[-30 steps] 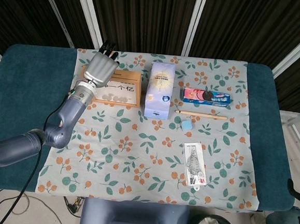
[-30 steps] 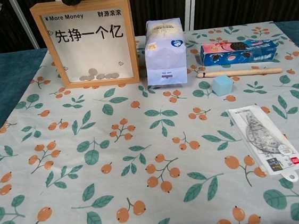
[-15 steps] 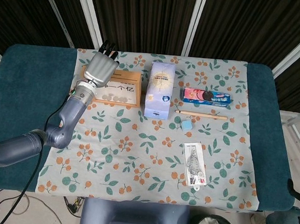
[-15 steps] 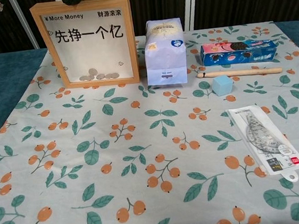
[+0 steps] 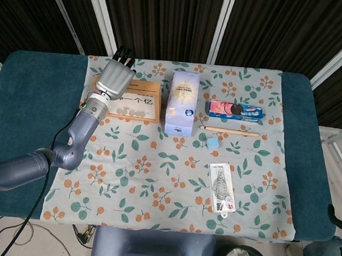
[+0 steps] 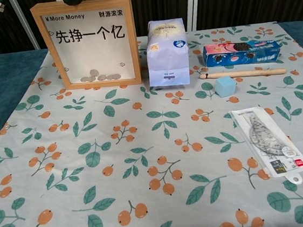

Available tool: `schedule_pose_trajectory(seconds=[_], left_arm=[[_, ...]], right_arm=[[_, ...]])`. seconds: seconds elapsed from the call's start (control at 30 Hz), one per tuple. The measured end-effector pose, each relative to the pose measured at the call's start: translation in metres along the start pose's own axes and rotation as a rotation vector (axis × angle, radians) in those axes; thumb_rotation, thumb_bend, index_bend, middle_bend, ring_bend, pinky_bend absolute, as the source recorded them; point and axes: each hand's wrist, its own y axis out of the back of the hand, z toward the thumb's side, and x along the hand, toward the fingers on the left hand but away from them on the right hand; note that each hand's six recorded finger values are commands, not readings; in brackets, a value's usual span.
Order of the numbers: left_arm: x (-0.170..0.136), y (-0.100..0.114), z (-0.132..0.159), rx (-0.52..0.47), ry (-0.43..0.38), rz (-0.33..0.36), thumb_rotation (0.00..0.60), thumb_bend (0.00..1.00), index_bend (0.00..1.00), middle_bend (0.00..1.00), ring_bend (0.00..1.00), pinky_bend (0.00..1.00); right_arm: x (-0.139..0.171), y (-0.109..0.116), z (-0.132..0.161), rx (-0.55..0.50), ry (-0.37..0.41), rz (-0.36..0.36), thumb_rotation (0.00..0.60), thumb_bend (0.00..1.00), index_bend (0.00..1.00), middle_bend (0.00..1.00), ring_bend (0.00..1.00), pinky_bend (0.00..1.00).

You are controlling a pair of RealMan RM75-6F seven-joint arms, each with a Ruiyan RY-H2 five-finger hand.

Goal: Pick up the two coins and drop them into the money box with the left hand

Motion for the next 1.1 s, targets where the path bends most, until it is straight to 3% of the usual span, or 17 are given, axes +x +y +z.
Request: schedule_pose_trajectory(seconds=[1.1], left_arm=[[-0.0003,0.0057,-0.0007,0.001,0.010,0.003,0.600,0.38,0.55,0.18,0.00,0.00]], right_arm=[[0.0001,-0.0005,-0.0001,0.000,-0.003,0.005,0.600,0.44,0.15,0.07,0.01,0.00]])
